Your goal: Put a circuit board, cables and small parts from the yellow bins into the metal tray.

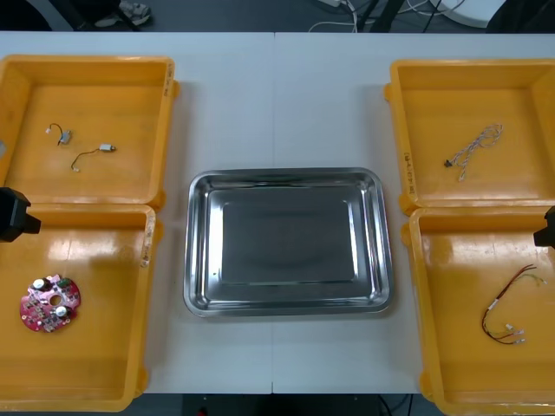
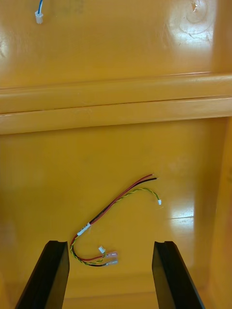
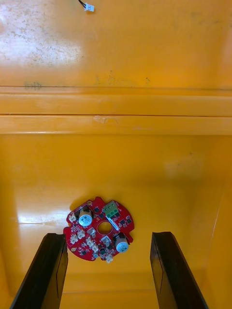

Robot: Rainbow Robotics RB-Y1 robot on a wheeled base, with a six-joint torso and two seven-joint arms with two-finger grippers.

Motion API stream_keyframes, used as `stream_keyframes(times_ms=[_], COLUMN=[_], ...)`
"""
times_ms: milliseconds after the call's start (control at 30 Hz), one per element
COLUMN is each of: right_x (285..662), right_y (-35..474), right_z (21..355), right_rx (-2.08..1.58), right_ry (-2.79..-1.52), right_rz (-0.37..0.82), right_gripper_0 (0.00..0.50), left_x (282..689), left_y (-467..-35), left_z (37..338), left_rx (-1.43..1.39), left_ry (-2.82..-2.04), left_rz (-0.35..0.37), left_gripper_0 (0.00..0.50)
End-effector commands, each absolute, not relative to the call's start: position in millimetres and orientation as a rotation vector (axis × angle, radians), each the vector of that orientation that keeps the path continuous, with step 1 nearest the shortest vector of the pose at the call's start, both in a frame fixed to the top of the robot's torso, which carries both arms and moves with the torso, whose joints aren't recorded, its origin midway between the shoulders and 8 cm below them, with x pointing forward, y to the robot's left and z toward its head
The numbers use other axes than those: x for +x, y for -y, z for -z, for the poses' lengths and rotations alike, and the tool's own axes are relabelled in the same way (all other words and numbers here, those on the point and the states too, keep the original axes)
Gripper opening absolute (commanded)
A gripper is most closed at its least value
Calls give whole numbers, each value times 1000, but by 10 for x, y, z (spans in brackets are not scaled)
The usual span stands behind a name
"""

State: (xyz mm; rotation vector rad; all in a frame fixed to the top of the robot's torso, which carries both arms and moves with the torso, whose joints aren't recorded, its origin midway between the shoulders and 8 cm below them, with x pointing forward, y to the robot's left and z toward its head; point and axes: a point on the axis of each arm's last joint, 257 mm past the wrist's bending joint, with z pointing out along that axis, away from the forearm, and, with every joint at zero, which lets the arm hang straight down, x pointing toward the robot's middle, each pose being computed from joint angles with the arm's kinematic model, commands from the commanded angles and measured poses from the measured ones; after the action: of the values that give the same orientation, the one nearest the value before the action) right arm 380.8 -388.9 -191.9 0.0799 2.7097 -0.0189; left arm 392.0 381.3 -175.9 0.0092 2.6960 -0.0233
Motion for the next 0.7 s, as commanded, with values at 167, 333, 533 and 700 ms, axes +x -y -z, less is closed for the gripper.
stream_keyframes(times_ms=[167, 333, 533, 700], right_x=[3810, 3810, 3810, 3810], right_y=[4084, 4084, 4084, 4084], right_z=[1743, 1743, 1743, 1743], right_rx=[64, 64, 64, 64], right_ry=[-2686, -2686, -2686, -2686], right_rz=[90, 90, 90, 90], right_gripper_0=[500, 500, 500, 500], left_x=[3918, 3918, 3918, 3918], left_y=[-3945, -3945, -3945, -3945], left_z=[1601, 1601, 1601, 1601], left_rx=[119, 119, 119, 119], left_ry=[-2656, -2656, -2656, -2656], left_rz=[-53, -53, -53, -53], left_gripper_0=[500, 500, 500, 500])
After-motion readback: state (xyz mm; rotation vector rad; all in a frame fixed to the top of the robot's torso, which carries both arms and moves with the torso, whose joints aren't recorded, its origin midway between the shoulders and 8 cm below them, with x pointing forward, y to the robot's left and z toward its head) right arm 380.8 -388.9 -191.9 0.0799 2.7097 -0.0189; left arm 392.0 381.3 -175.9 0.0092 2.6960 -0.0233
